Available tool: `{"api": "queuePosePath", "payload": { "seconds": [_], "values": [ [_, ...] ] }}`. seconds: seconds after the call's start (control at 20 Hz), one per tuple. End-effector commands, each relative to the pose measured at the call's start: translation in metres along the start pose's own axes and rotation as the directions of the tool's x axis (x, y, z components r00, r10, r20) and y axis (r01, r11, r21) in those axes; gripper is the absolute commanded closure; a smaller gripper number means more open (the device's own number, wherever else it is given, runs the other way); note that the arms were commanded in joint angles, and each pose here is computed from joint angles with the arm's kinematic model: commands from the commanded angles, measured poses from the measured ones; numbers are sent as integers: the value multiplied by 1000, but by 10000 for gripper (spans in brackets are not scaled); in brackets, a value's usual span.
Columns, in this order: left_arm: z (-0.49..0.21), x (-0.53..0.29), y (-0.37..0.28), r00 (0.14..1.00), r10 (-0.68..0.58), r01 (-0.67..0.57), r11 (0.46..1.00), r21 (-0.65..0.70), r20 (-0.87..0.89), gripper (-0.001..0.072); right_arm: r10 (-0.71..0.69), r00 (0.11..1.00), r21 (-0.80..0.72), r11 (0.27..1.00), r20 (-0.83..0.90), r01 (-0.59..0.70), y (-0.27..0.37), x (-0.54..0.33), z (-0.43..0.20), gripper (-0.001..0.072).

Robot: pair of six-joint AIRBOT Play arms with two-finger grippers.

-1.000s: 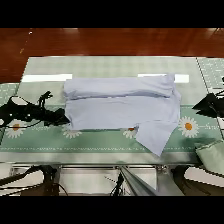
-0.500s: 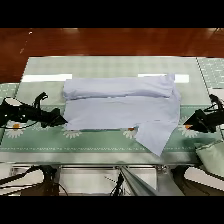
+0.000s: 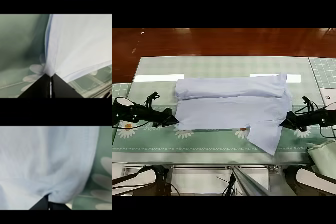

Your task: Fold the shirts.

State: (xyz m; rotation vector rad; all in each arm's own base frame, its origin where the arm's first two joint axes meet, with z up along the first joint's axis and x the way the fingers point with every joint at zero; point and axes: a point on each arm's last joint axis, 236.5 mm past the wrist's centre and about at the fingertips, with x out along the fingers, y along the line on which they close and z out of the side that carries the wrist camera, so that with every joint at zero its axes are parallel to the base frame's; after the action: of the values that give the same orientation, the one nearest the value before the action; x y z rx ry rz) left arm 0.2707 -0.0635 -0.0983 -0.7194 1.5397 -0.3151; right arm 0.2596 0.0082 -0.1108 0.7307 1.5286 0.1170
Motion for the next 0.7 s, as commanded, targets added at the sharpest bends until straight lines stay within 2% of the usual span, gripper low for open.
{"api": "queuePosePath", "payload": {
  "seconds": [0.0, 0.15, 0.3, 0.45, 0.65],
  "values": [
    [13, -14, -11, 999, -4, 1, 998, 70, 38, 689, 25, 999, -98, 995, 45, -20, 28, -18, 21, 691],
    [60, -60, -41, 982, -6, -30, 982, 186, 187, 689, 108, 958, -177, 982, 267, -61, 75, -75, 84, 692],
    [118, -111, -80, 922, -56, -51, 964, 262, 384, 689, 238, 811, -209, 967, 534, -146, 131, -134, 161, 692],
    [168, -137, -111, 826, -120, -42, 961, 273, 550, 688, 257, 771, -247, 960, 583, -133, 158, -130, 207, 692],
    [198, -98, -118, 849, -137, -6, 963, 270, 510, 689, 232, 775, -205, 969, 587, -135, 156, -90, 248, 692]
  ]
}}
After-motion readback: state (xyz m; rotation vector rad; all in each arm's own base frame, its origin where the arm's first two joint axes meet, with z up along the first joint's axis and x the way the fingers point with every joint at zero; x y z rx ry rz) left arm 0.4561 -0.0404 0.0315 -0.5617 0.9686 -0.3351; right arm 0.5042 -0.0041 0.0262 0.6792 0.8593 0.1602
